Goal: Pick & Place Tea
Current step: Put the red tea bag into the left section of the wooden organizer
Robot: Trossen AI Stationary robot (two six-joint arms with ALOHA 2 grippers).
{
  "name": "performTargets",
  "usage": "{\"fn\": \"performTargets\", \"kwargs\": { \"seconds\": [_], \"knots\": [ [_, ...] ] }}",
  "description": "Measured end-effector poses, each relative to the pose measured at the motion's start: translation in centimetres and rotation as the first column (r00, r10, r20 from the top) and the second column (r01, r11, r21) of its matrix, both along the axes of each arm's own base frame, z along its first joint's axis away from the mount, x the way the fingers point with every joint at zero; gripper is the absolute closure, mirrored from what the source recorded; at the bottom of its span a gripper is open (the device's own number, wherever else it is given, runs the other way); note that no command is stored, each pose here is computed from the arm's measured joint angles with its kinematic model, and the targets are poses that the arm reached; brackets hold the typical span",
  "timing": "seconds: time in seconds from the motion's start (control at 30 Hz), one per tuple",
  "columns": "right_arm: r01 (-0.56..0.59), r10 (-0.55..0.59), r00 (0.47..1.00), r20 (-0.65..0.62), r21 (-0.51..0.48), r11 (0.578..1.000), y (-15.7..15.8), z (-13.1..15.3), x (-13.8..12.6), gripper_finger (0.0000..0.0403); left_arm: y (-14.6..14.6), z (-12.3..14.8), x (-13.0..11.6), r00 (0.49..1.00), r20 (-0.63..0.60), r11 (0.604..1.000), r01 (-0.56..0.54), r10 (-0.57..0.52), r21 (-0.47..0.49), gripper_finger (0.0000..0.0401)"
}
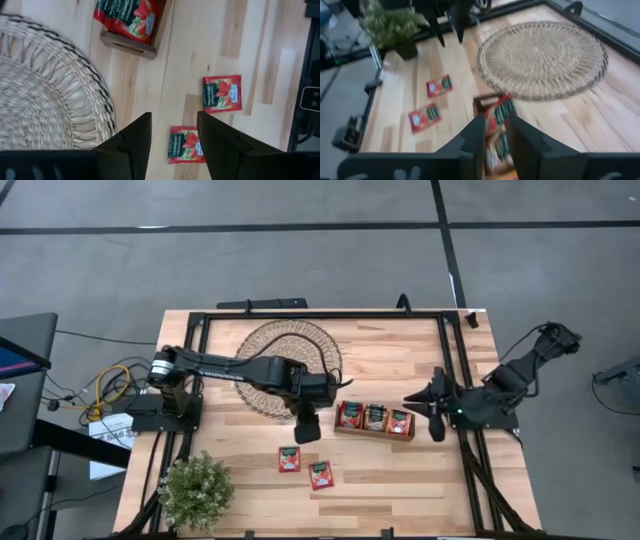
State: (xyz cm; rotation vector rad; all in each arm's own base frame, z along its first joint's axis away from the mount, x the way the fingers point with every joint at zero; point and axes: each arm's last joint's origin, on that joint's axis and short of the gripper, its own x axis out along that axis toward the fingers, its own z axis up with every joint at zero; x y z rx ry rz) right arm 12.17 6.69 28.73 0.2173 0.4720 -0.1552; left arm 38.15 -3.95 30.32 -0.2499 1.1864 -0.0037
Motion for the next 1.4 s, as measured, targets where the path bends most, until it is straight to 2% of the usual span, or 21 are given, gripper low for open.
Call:
{"fn": "performTargets", "kwargs": {
  "seconds": [0.13,0.3,0.47,0.57,0.73,1.03,1.13,1.23,1.33,1.4],
  "knots": [
    [-0.008,0.009,0.999,-0.035,0.007,1.0,-0.1,-0.4,-1.8,0.0338,0.0,-0.9,0.5,0.999,-0.026,0.999,-0.037,0.037,-0.011,0.0251],
    [-0.027,0.027,0.999,0.018,0.024,0.999,0.2,-2.4,-3.3,0.0347,-0.1,-2.4,1.1,0.995,-0.08,0.998,-0.065,0.064,-0.011,0.0251],
    [-0.097,0.094,0.994,0.064,0.05,0.994,0.0,-4.1,-4.6,0.0349,-0.1,-3.4,1.4,0.991,-0.12,0.998,-0.064,0.063,-0.004,0.0251],
    [-0.165,0.163,0.985,0.048,0.051,0.985,-0.8,-4.2,-5.3,0.0349,-0.1,-3.9,1.6,0.988,-0.134,0.997,-0.074,0.073,-0.005,0.0251],
    [-0.201,0.2,0.979,0.048,0.02,0.979,-2.3,-4.0,-5.9,0.0349,-0.9,-4.0,1.4,0.979,-0.163,0.991,-0.131,0.126,-0.02,0.0251],
    [-0.189,0.168,0.958,0.231,0.072,0.979,-4.9,-3.6,-7.5,0.035,-2.6,-4.1,0.7,0.963,-0.22,0.986,-0.162,0.153,-0.025,0.0251],
    [-0.194,0.157,0.942,0.298,0.099,0.976,-5.2,-4.8,-7.7,0.035,-2.2,-4.1,0.7,0.96,-0.223,0.983,-0.181,0.171,-0.024,0.0251],
    [-0.229,0.193,0.937,0.29,0.095,0.969,-4.5,-6.0,-6.9,0.035,-1.2,-4.6,0.8,0.947,-0.244,0.975,-0.223,0.211,-0.022,0.0251],
    [-0.28,0.219,0.903,0.369,0.118,0.953,-3.9,-6.4,-6.0,0.035,0.0,-6.2,0.4,0.907,-0.334,0.96,-0.278,0.255,-0.022,0.0251],
    [-0.287,0.229,0.899,0.374,0.106,0.952,-3.6,-7.1,-5.6,0.035,0.5,-7.7,-0.2,0.88,-0.391,0.953,-0.303,0.269,-0.027,0.0251]
  ]
}}
